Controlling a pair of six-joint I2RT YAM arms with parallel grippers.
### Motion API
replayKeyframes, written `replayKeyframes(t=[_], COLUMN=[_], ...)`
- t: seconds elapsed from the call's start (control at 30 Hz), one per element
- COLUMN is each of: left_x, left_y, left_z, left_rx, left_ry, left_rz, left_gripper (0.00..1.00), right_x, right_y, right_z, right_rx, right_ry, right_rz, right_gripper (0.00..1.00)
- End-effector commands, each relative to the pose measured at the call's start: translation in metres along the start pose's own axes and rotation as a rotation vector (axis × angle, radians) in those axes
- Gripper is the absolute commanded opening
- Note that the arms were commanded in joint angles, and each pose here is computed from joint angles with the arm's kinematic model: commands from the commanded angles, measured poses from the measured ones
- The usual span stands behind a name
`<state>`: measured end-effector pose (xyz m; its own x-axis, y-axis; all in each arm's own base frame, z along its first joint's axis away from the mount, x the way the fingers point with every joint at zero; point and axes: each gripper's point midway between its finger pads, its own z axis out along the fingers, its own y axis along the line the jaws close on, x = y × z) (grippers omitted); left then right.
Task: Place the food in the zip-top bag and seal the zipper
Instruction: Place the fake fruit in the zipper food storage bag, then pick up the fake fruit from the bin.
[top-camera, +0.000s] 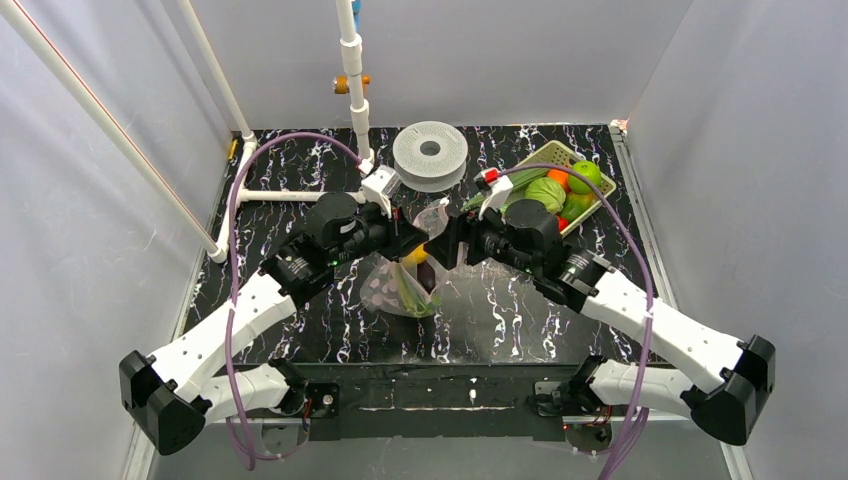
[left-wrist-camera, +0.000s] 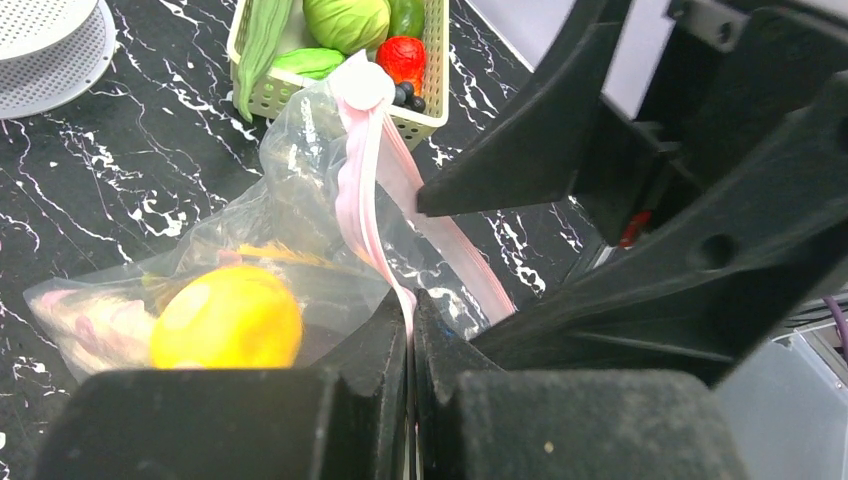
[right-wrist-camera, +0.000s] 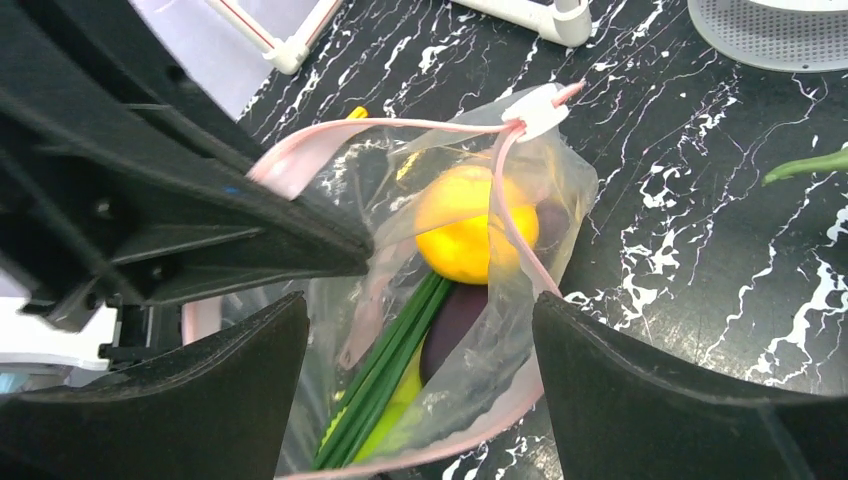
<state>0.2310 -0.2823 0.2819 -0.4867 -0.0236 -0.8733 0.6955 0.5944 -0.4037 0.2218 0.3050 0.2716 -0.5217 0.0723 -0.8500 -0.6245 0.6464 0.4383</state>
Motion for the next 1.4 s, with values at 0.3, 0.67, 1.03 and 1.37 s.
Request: replayKeyframes(t=[0.3,0.67,1.03,1.37], left_x=[0.011,0.011,0.01,0.008], left_y=[0.015,0.013,0.005,0.002], left_z=[0.016,0.017,0.016,0.013], left_rx=[-0.05,-0.041,-0.009,0.0], left_ry=[0.046,0.054,0.057,0.054], left_rz=[0.025,0.016,-0.005,-0.009], left_gripper=[0.0,0.0,0.0,0.0], right_x=[-0.05,-0.052,-0.04,-0.018], right_y=[-0.01,-0.114,-0.203,-0.262], right_z=[-0.086,-0.14,-0.096,-0.055], right_rx=[0.113,0.667,0.793,0.832], right_ry=[-0.216,-0.257,0.05,0.247], right_rz=[0.008,0.064,0.369,0.57], right_gripper=[0.89,0.98,0.98,0.98])
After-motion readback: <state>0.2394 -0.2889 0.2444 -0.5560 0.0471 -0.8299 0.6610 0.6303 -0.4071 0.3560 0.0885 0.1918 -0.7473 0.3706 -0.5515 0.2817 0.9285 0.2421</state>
